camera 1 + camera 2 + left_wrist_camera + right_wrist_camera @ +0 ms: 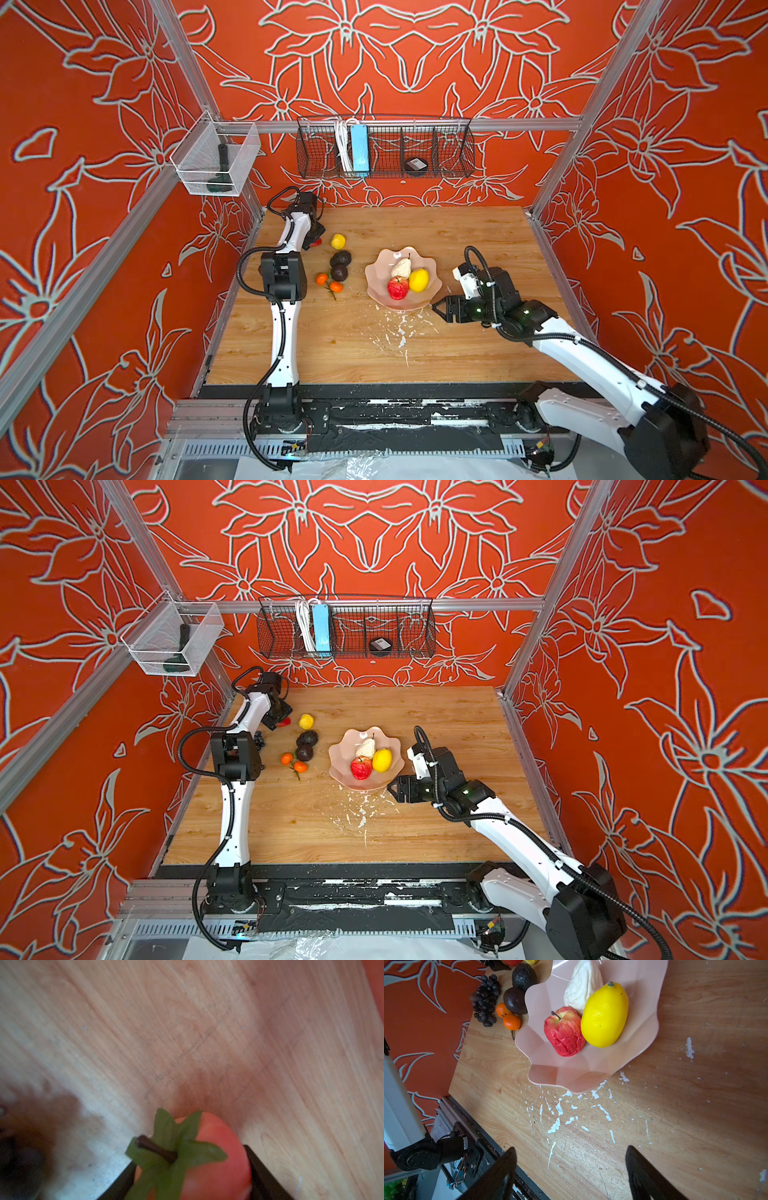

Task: Place and organize the fake fruits in the fruit bowl
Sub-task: 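Lift the strawberry and carry it toward the bowl with left gripper, then reach right gripper to the strawberry and close while left gripper holds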

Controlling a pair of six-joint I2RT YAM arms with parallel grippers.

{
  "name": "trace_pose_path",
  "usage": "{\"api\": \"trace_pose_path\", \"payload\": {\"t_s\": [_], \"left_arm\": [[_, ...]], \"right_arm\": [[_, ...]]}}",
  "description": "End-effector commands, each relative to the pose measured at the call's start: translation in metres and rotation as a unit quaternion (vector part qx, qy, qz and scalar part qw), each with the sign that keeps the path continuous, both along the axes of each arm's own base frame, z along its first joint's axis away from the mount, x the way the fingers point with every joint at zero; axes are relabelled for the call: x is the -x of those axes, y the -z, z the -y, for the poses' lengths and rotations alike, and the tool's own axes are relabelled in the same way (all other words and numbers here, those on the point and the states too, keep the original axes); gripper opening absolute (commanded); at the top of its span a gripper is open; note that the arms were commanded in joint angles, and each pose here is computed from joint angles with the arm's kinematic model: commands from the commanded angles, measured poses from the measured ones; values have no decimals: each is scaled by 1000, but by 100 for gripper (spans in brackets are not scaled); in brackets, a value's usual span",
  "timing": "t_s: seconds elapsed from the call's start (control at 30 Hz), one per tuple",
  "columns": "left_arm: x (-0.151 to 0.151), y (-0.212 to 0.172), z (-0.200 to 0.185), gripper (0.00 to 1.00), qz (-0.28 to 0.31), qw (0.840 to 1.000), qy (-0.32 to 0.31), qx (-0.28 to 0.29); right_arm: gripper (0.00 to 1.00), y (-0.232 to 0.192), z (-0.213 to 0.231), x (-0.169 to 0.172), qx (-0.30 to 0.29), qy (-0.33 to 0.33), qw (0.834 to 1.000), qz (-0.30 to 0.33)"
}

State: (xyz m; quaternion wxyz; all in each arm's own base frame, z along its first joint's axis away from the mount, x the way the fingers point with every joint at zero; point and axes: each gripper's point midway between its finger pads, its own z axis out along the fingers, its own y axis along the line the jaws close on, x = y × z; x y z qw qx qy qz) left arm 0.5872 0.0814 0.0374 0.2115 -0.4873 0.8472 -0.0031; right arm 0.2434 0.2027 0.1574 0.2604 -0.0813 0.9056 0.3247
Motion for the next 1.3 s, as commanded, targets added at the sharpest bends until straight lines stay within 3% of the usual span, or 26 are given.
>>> {"api": "trace_pose_path", "payload": {"t_s": [0.0, 0.23, 0.43, 0.63, 0.73, 0.83, 0.93, 1.1, 1.27], "left_arm": [[12, -17, -1, 60, -6, 1000, 7, -23], [25, -58, 6, 57, 32, 997, 50, -46], [48, -105, 39, 52, 84, 988, 125, -37], [89, -148, 104, 49, 152, 956, 249, -14], [109, -170, 137, 48, 195, 931, 308, -13], [128, -192, 177, 48, 223, 896, 383, -32], [152, -203, 223, 48, 239, 851, 466, -51], [197, -205, 300, 48, 287, 741, 600, -91], [243, -202, 348, 47, 356, 634, 678, -105]], "right_arm": [[83, -5, -2, -4, -7, 4, 1000, 3], [83, -5, 1, -3, 0, 7, 1000, 7], [83, -12, 12, -10, 28, 28, 999, 18], [83, -28, 20, -19, 47, 44, 998, 27], [83, -37, 21, -21, 46, 43, 997, 33], [83, -45, 24, -24, 53, 42, 997, 36], [83, -56, 29, -25, 56, 49, 997, 34], [82, -75, 24, -17, 31, 40, 998, 25], [80, -94, 23, -7, 15, 27, 999, 37]]}}
